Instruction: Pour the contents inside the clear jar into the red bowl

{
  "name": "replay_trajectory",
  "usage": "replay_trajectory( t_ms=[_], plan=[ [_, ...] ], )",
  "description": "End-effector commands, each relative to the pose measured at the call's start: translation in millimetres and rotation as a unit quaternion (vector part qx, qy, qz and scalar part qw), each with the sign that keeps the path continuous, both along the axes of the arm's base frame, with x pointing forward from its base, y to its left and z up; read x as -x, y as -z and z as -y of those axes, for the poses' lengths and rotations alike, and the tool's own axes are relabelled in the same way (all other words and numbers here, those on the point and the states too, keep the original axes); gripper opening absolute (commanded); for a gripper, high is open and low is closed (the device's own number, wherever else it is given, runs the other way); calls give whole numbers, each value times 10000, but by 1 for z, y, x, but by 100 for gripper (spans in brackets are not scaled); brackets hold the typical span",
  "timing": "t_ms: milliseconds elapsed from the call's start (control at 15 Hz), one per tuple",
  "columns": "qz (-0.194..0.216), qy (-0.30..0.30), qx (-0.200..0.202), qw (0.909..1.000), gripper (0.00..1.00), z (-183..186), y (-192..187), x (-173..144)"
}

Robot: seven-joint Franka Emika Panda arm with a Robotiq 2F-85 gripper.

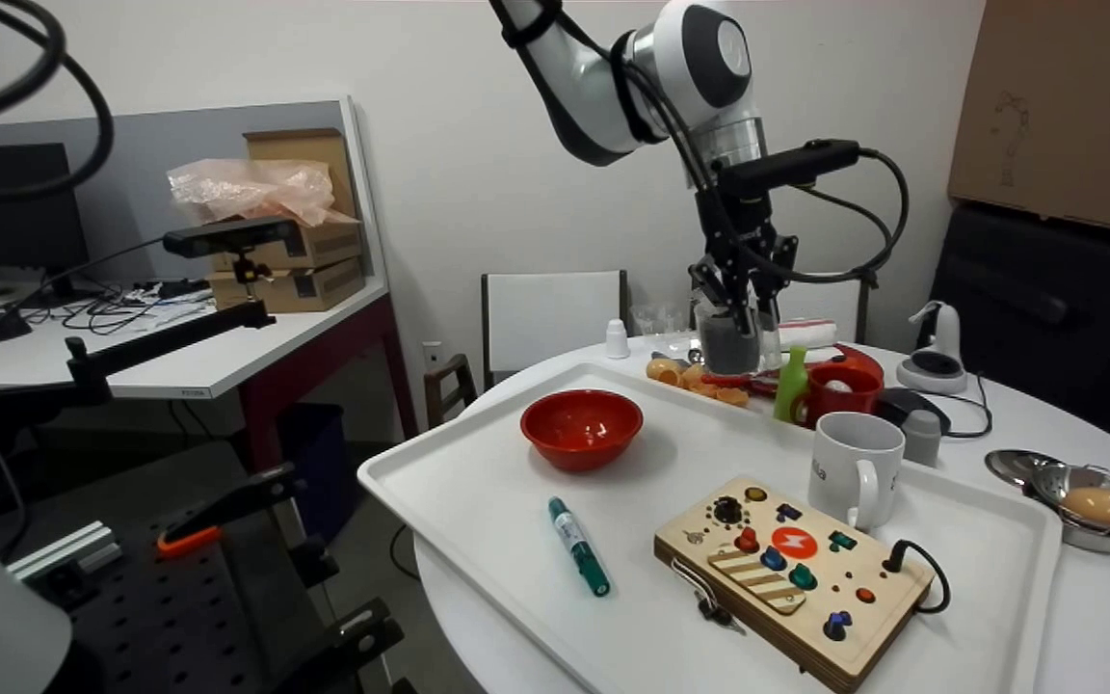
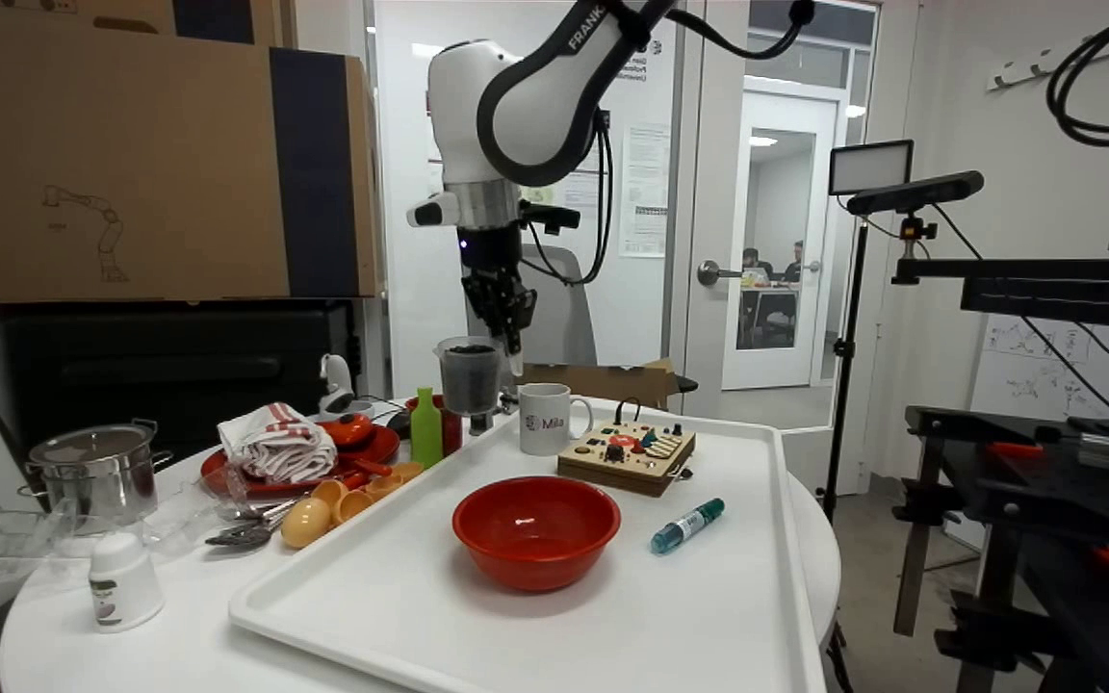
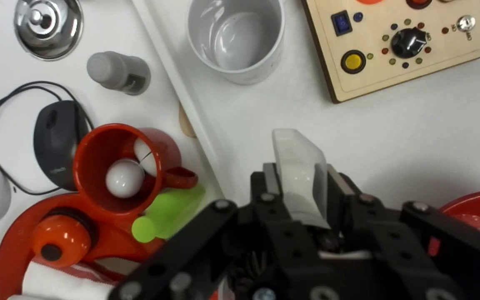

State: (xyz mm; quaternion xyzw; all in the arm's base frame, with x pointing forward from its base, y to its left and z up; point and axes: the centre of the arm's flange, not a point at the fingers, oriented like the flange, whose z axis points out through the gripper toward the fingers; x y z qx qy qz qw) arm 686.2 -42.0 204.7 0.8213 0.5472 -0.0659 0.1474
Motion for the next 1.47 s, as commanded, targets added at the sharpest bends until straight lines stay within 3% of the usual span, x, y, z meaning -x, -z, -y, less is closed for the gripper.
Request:
replay_trajectory(
  t_ms=[0,333,667,800,867,933,1333,1400],
  plan=[
    [-68,-612,515,9968,16,-17,-30,36],
    [-371,-1295,1113,9846,16,-35,-38,68],
    [-705,-1651,1159,9769,16,-35,-45,88],
    [-809,-1716,1065,9760,16,-36,-49,92],
    [-681,-1577,1085,9791,16,-38,-33,77],
    [-686,-1587,1080,9790,28,-38,-34,78],
    [-714,-1587,1075,9789,28,-38,-30,78],
    [-714,-1587,1075,9789,16,-38,-30,78]
  ],
)
